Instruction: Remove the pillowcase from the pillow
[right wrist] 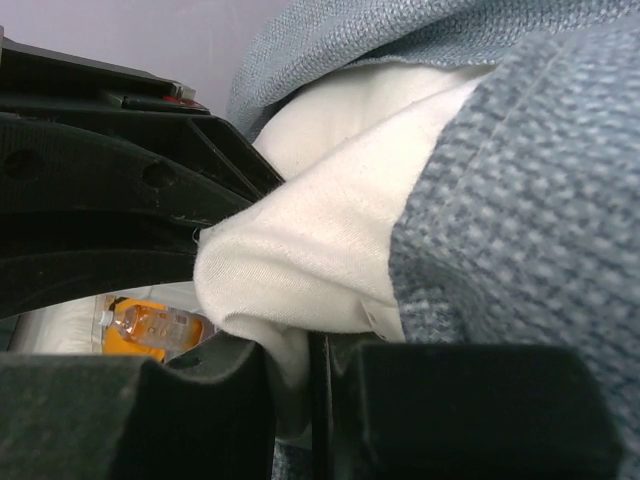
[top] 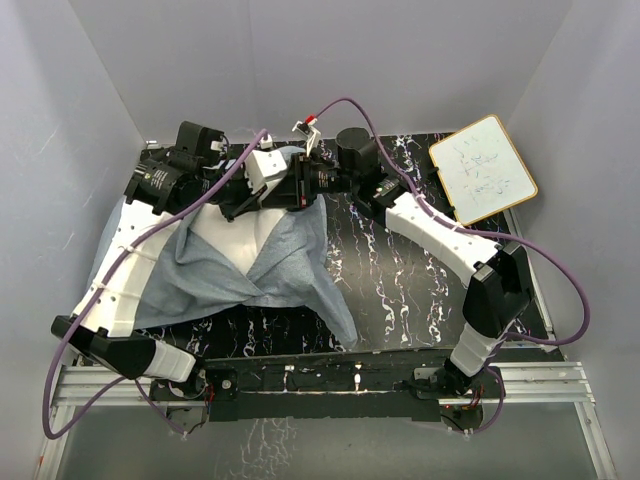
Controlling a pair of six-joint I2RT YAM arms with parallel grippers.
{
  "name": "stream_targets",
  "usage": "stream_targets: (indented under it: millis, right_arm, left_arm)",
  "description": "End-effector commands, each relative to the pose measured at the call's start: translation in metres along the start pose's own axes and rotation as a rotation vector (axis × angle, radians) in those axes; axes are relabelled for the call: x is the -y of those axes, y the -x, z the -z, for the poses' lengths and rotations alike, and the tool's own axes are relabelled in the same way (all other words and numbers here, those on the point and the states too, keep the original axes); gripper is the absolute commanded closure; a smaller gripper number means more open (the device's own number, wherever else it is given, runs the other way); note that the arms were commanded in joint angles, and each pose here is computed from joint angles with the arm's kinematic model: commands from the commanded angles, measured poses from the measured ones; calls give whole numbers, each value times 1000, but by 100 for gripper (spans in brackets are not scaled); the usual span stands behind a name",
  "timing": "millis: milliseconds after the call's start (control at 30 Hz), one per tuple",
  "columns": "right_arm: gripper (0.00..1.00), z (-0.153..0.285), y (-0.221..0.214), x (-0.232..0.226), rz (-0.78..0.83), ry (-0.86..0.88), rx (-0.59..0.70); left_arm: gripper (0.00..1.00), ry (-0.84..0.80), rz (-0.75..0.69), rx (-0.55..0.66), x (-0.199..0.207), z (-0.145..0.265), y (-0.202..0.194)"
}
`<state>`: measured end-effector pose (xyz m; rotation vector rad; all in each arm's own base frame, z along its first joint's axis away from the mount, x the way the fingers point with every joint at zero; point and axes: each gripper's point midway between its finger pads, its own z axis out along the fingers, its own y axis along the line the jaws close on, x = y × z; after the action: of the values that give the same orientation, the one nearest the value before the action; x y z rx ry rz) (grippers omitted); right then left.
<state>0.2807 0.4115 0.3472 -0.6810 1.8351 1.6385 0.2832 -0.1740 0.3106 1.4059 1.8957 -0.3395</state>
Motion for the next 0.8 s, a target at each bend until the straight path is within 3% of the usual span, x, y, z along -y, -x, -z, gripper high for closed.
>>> stream_targets:
  millis: [0,533,567,633,667,733,767]
  right_arm:
    - [92,61,75,-198,476,456,269]
    - [92,124,65,-133,364,254,375]
    - [87,125,67,-129,350,241,384]
    - [50,129,73,-118,314,203,396]
    - [37,132,76,-115,305,185,399]
    - [20,139,79,-108,302,128,416]
    - [16,142,80,-103,299,78,432]
  left_arm:
    - [100,-163,50,-42,33,-28,-12]
    - [100,-77,29,82,28,10,22]
    - [100,-70,26,85,27,10,23]
    - [100,-32,29,92,19,11,26]
    - [100,0,30,99,13,11,29]
    - [100,69,34,106,-2,10,33]
    - [100,107,35,107,-10,9,33]
